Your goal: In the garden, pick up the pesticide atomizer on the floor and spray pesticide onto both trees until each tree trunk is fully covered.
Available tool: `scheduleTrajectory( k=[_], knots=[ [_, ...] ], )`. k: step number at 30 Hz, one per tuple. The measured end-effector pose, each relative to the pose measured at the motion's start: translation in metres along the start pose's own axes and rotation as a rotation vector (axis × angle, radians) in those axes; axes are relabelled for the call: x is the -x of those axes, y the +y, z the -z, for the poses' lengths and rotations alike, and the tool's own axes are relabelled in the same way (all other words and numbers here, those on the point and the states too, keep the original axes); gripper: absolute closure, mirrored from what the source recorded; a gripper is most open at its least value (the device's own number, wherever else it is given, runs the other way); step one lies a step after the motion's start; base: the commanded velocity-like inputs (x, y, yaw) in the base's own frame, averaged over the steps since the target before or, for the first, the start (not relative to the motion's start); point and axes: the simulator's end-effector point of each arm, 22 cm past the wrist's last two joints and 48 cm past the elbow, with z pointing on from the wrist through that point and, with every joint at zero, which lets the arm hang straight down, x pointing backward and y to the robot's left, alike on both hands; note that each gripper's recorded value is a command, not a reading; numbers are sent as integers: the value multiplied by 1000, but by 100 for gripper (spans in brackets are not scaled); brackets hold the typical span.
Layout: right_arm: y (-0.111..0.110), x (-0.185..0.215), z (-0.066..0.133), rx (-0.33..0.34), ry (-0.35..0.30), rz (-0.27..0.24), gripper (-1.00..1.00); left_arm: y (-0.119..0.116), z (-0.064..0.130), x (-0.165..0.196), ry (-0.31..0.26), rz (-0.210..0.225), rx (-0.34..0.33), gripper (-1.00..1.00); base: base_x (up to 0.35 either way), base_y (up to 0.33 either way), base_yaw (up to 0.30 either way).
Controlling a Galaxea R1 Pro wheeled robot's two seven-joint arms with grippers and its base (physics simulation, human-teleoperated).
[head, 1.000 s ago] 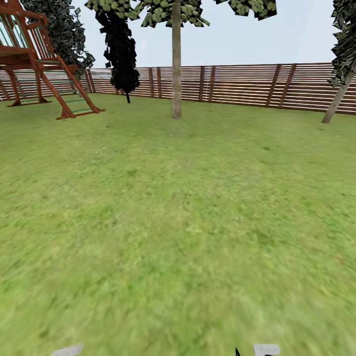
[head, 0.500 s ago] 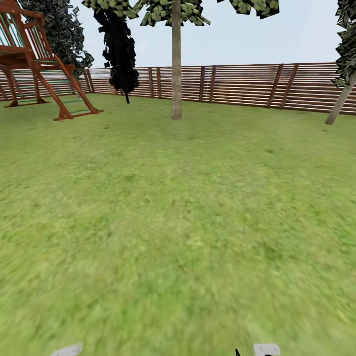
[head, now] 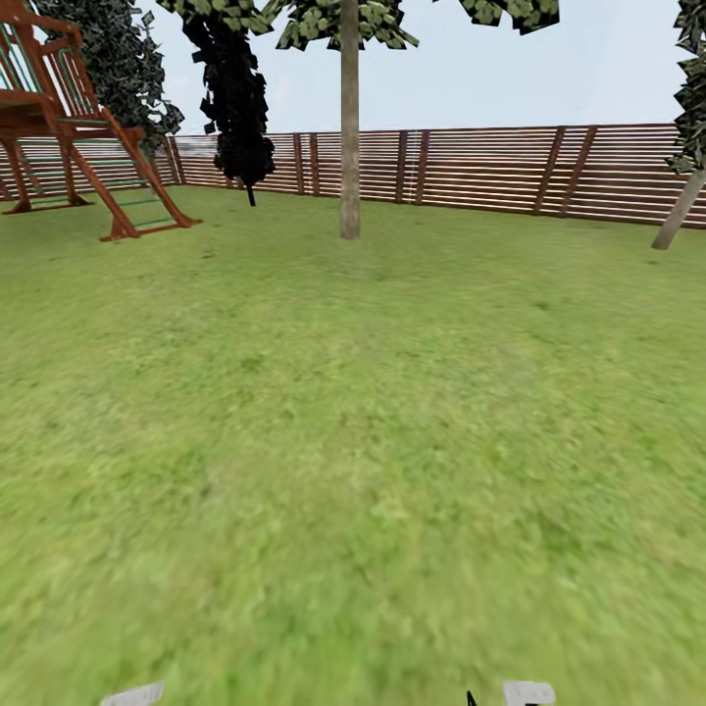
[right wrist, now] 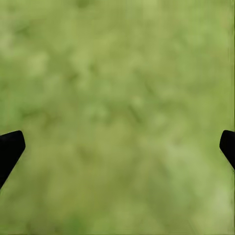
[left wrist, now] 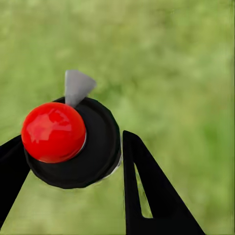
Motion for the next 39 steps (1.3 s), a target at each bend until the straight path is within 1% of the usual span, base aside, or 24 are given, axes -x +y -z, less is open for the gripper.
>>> scheduleTrajectory(
  k=[39],
  knots=[
    [0,0,0,0,0,0,-100,-4,0,-1,1,3,-4,100,341,0,0]
  ],
)
